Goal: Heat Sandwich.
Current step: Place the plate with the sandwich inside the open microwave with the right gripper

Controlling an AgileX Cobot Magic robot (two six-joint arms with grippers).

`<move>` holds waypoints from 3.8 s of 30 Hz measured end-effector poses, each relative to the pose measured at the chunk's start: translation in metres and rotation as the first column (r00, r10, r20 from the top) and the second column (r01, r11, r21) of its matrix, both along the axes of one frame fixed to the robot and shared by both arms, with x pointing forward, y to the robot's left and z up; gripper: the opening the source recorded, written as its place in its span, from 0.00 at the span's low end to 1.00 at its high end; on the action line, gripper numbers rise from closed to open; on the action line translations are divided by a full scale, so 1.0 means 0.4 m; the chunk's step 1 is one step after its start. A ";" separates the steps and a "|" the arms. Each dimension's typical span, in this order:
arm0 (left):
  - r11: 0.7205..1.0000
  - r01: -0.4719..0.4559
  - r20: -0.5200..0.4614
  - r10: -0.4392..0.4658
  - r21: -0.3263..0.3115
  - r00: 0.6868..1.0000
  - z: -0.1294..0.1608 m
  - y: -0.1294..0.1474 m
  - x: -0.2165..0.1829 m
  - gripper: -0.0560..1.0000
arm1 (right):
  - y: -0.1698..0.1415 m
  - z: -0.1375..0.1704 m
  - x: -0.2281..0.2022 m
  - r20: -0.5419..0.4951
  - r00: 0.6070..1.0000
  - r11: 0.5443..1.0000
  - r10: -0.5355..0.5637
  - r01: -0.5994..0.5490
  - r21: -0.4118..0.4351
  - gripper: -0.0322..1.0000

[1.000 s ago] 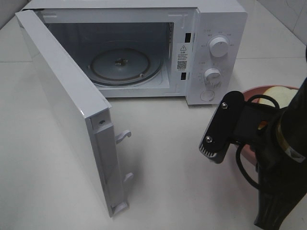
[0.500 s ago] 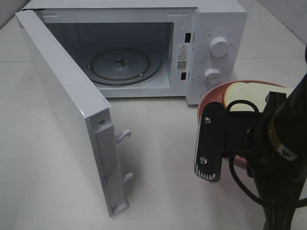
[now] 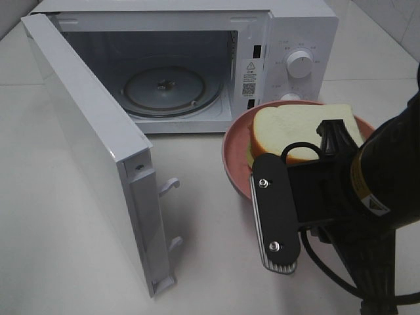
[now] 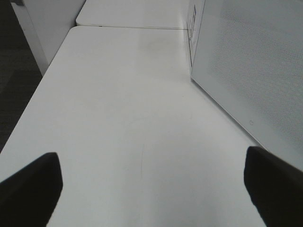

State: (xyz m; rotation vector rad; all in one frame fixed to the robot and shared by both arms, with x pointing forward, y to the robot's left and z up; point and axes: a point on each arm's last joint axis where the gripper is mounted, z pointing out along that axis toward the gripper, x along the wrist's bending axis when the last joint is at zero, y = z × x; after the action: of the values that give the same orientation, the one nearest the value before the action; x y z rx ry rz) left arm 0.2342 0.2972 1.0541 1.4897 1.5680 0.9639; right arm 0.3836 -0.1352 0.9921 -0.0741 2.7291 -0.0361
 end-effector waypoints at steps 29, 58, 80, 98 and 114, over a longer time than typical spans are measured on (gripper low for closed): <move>1.000 0.000 0.000 0.000 0.000 1.000 0.000 0.000 0.000 0.98 | -0.023 -0.003 0.052 -0.014 0.977 0.977 0.212 -0.212 0.010 0.07; 1.000 0.000 0.000 0.000 0.000 1.000 0.000 0.000 0.000 0.98 | -0.088 -0.006 0.114 -0.052 0.864 0.865 0.501 -0.502 -0.001 0.07; 1.000 0.000 0.000 0.000 0.000 1.000 0.000 0.000 0.000 0.98 | 0.000 -0.028 0.206 -0.047 0.841 0.841 0.539 -0.536 0.071 0.07; 1.000 0.000 0.000 0.000 0.000 1.000 0.000 0.000 0.000 0.98 | 0.085 -0.049 0.318 -0.043 0.831 0.830 0.555 -0.550 0.094 0.07; 1.000 0.000 0.000 0.000 0.000 1.000 0.000 0.000 0.000 0.98 | 0.150 -0.061 0.409 -0.033 0.833 0.831 0.553 -0.547 0.099 0.07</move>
State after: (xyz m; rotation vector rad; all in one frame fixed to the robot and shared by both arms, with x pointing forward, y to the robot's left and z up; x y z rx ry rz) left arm 0.2342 0.2972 1.0541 1.4897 1.5680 0.9639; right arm 0.5470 -0.0753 0.9677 -0.8475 2.6550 0.2533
